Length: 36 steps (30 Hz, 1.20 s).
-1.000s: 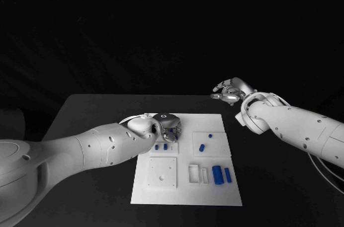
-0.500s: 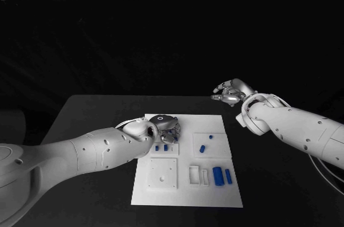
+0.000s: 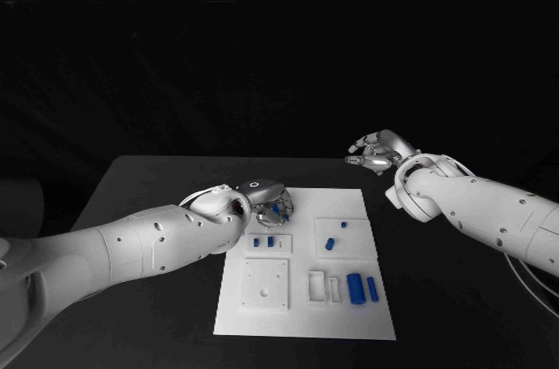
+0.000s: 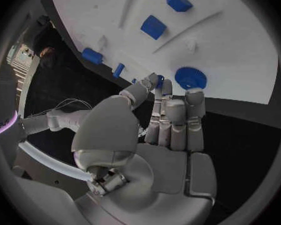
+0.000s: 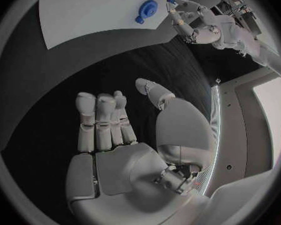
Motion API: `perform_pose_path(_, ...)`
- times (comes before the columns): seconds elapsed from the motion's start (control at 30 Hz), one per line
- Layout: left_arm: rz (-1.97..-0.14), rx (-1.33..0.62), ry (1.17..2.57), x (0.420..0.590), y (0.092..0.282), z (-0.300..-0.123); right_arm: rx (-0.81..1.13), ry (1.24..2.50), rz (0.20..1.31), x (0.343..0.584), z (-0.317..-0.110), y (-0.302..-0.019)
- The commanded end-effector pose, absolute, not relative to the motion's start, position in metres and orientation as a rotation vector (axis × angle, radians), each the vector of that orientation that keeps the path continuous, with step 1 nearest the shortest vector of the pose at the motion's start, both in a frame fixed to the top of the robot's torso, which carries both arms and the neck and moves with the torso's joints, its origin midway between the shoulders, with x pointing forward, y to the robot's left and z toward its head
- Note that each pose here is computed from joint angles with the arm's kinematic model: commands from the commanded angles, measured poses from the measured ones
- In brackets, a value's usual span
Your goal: Assemble the parts on the task board
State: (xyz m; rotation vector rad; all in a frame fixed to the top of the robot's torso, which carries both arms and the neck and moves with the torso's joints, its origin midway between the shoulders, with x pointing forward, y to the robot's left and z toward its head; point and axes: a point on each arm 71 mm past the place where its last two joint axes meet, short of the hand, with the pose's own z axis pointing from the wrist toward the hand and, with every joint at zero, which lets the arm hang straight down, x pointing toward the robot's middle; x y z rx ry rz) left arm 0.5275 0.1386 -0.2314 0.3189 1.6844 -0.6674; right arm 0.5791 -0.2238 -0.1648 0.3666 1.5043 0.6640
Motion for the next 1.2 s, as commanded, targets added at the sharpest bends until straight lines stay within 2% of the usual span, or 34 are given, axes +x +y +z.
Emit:
perform_pose_path(0.03, -0.674, 0.301, 1.701, 0.526, 0.144, -0.231, 0.349, 1.512, 0.667, 0.579, -0.165, -0.223)
perform_pose_path(0.43, -0.616, 0.275, 1.733, 0.528, 0.168, -0.234, 0.349, 1.512, 0.665, 0.579, -0.165, -0.224)
perform_pose_path(1.2, -0.577, 0.283, 1.795, 0.528, 0.184, -0.240, 0.349, 1.512, 0.663, 0.579, -0.165, -0.225)
